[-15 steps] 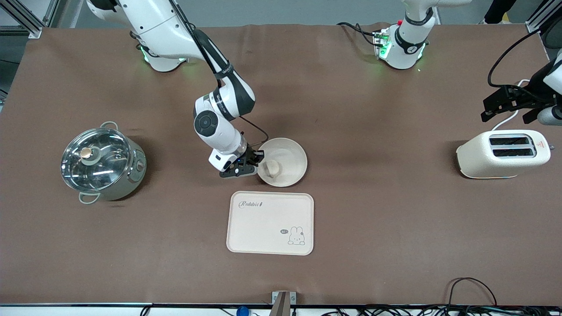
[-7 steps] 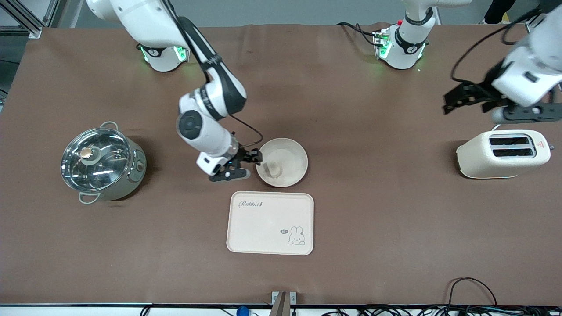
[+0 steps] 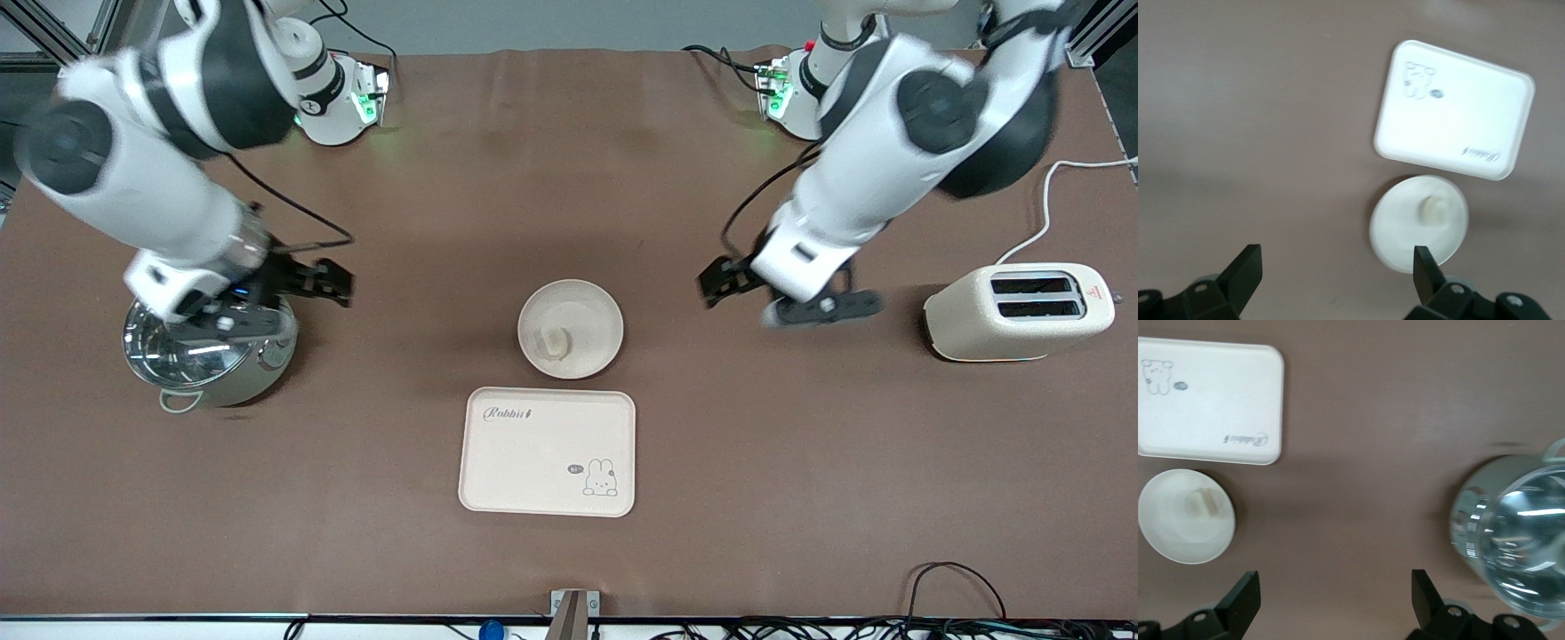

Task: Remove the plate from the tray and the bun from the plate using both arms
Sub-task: 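Retract the right gripper while the left gripper reaches toward the bun, then grasp the white bun on the plate with the left gripper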

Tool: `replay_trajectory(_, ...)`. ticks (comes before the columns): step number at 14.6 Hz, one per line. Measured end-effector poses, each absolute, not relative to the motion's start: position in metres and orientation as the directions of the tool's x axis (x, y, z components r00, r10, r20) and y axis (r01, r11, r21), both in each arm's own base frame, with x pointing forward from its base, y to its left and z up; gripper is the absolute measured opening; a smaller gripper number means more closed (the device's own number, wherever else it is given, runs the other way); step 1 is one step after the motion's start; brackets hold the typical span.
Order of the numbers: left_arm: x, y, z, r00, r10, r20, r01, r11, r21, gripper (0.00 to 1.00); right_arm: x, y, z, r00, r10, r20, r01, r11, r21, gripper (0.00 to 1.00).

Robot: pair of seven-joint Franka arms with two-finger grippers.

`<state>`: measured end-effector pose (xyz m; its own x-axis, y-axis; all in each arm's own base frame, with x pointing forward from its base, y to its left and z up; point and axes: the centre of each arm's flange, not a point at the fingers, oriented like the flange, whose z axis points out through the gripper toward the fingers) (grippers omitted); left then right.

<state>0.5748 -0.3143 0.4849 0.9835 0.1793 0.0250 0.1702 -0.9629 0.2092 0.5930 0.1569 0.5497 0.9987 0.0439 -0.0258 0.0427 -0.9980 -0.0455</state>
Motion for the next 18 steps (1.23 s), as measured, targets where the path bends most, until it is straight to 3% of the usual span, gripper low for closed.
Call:
replay_trajectory(7,0.542,-0.469,0.288,0.971,0.211,0.109,0.182,-0.957,0.223,1.0,0.59,0.041,0.593,1.0,0.021,0.009,0.021,-0.999,-0.048,1.0)
replay_trajectory(18,0.49,-0.536,0.173,0.934,0.341,0.104,0.297,-0.907,0.299,0.98,0.572,0.005,0.635,1.0,0.013,-0.027,0.012,-0.998,-0.063,1.0)
